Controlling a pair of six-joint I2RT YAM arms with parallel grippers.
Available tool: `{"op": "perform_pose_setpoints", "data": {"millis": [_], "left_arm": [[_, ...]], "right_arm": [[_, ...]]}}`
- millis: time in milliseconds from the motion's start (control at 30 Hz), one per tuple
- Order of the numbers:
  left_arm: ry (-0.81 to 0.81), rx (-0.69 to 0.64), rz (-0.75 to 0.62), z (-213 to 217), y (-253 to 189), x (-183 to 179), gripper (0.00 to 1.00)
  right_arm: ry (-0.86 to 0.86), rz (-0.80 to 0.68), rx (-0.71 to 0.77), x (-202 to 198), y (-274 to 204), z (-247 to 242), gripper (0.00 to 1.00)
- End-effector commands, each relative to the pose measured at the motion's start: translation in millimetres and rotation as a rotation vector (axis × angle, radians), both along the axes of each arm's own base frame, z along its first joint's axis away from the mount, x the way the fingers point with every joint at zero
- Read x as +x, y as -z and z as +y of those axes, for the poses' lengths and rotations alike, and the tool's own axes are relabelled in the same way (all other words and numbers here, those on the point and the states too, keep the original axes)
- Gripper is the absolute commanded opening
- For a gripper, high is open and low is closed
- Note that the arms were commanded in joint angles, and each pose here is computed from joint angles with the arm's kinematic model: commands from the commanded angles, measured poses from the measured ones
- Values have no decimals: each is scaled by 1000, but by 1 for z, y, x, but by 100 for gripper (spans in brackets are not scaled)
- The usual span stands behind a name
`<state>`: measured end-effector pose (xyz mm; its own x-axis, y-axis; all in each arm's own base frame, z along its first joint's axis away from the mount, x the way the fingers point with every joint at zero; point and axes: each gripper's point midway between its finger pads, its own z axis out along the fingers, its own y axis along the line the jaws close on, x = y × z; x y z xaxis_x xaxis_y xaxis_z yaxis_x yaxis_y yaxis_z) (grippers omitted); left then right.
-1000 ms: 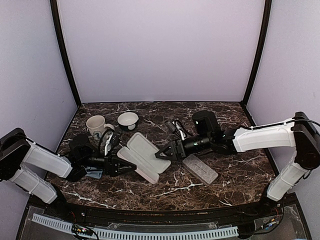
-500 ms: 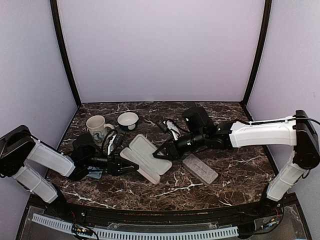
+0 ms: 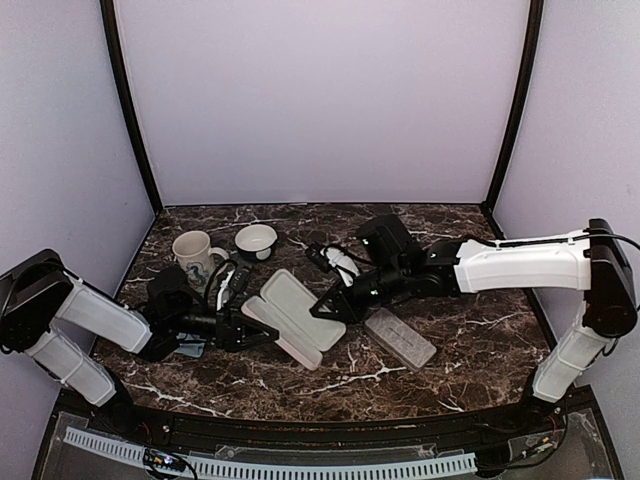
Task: Organize the sunglasses
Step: Pass from the left arm to the right, then place the opened sunglasses case at the center of the board.
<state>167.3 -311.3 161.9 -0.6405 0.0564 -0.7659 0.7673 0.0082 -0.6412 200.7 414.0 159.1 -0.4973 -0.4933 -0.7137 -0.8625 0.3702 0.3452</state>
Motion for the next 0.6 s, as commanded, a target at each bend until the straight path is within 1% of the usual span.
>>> {"op": "perform_pose_setpoints", "data": {"millis": [0,133,233,333,433,500,567], "left_arm": [[-62,-5,-33,4,1,6,65],[-93,37,-9,8,12,7,85],[-116,55,-6,12,18,7,95],[-131,66,-3,15,21,7,99],[-182,76,-2,20,23,11,99],[-287,106,7,26,24,26,99],[-406,194,31,35,30,44,98]], "right_arm": [[47,-72,-37,9,-19,-20,0],[71,-109,-57,16,-25,-34,0],[84,-124,-60,20,-30,-43,0],[104,-136,-58,26,-35,-52,0],[112,-146,-77,28,-31,-57,0],[133,-167,-139,33,-20,-62,0],[141,-188,-203,34,-8,-65,0]]}}
